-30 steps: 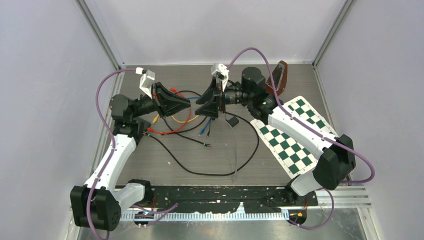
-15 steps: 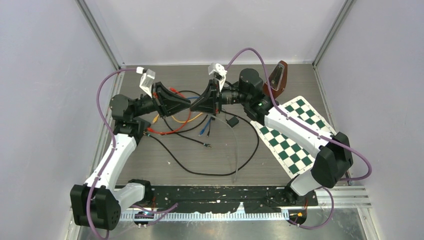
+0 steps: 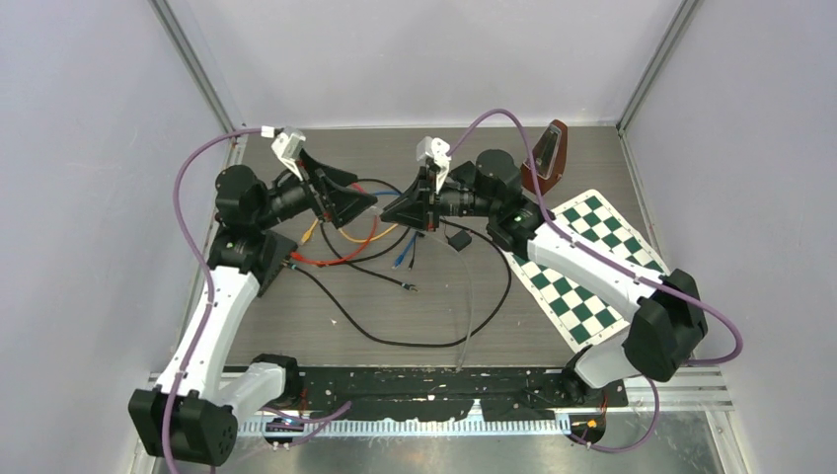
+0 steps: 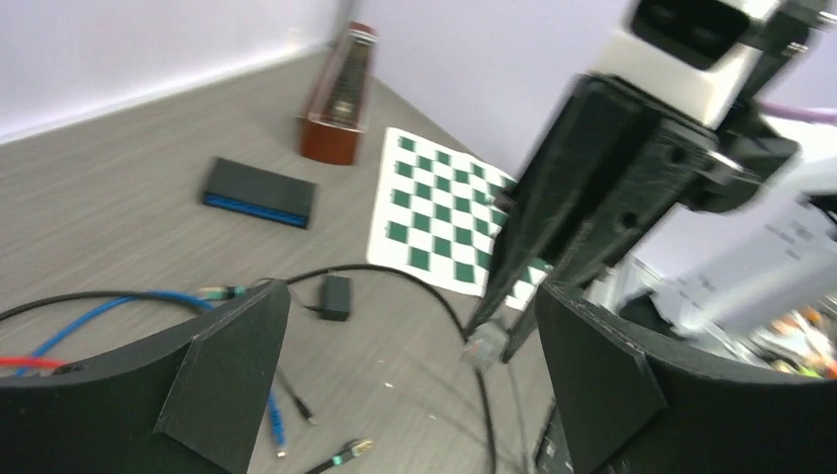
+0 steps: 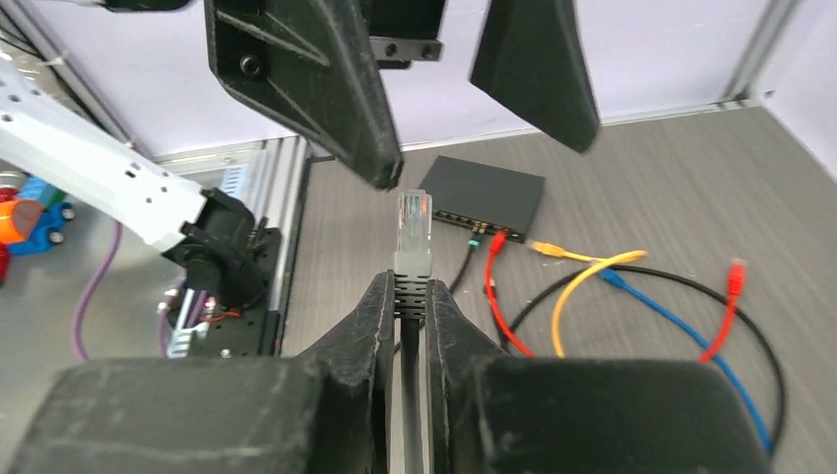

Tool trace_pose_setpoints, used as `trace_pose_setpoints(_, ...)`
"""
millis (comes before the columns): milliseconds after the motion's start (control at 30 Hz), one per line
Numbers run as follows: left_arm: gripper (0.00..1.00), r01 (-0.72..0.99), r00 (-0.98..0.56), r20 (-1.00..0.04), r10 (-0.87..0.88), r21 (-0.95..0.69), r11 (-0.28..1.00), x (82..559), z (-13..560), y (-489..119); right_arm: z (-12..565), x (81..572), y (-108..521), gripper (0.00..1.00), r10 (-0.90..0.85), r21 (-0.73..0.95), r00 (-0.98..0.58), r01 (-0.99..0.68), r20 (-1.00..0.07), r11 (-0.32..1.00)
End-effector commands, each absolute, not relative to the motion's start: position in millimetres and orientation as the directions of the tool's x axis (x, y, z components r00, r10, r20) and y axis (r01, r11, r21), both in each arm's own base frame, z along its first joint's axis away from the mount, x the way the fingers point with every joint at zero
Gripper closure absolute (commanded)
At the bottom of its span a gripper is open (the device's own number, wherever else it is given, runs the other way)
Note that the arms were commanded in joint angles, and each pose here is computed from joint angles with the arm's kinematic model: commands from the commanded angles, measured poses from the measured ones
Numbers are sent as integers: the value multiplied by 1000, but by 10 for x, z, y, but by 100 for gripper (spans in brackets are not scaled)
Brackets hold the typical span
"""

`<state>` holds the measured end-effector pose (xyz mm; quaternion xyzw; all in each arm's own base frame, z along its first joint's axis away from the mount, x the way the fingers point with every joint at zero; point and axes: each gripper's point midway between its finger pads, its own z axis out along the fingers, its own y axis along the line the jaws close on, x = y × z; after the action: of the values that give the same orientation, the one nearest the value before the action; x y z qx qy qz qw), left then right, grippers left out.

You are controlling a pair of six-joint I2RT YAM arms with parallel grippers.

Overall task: Insert the plug into the switch port
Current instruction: Pick up the connector from the center of the board, then insert the connector into the switch port.

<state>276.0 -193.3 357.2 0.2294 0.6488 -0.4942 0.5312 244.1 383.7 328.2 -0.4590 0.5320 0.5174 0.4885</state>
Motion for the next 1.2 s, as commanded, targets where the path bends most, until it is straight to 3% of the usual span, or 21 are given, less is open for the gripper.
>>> trace_pose_setpoints(0, 0, 619, -254, -948, -194, -313, 720, 3032, 3499, -1450, 3481, 2532, 3689, 95, 24, -35, 39, -986, -999, 162)
trace_pose_setpoints(100, 0, 388, -253, -943, -216, -303, 870, 3243, 3387, -954, 3462, 2600, 3664, 95, 12, -63, 67, -978, -998, 201)
trace_pose_setpoints(200, 2, 107, -299, -911, -285, -329, 938, 3349, 3161, -340, 3437, 2852, 3615, 95, -66, -144, 130, -944, -989, 297)
trace_pose_setpoints(233, 4, 23, -320, -895, -312, -336, 942, 3356, 3061, -159, 3695, 2968, 3587, 95, -64, -187, 176, -920, -982, 345)
trace_pose_setpoints(267, 6, -63, -339, -877, -341, -341, 938, 3348, 2960, 18, 3556, 3053, 3572, 95, -141, -199, 158, -915, -977, 352)
trace_pose_setpoints(300, 8, -155, -361, -853, -377, -343, 926, 3331, 2830, 203, 3891, 3149, 3527, 95, -133, -241, 205, -889, -970, 390)
trace_pose_setpoints(333, 11, -240, -375, -832, -408, -338, 910, 3301, 2710, 376, 3852, 3212, 3503, 95, -188, -263, 203, -883, -961, 389)
trace_pose_setpoints(433, 12, -513, -349, -800, -488, -272, 814, 3170, 2410, 959, 4470, 3362, 3367, 95, -204, -377, 318, -812, -926, 446)
trace_pose_setpoints(533, 12, -675, -313, -792, -524, -202, 709, 3041, 2174, 1392, 4863, 3482, 3264, 95, -239, -476, 412, -730, -879, 491)
trace_pose_setpoints(700, 14, -780, -307, -728, -613, -177, 600, 2975, 1738, 1755, 4840, 3768, 3306, 95, -284, -573, 506, -625, -815, 530)
trace_pose_setpoints(900, 19, -804, -383, -600, -703, -159, 573, 3120, 1274, 1906, 3402, 3952, 3690, 95, -399, -532, 366, -696, -841, 482)
trace_pose_setpoints(1067, 27, -821, -369, -488, -791, -229, 523, 3210, 969, 2030, 2494, 3531, 4213, 95, -453, -452, 263, -806, -852, 382)
trace_pose_setpoints(1167, 29, -787, -414, -397, -819, -296, 541, 3373, 828, 1970, 2112, 3216, 4528, 95, -399, -290, 142, -895, -906, 340)
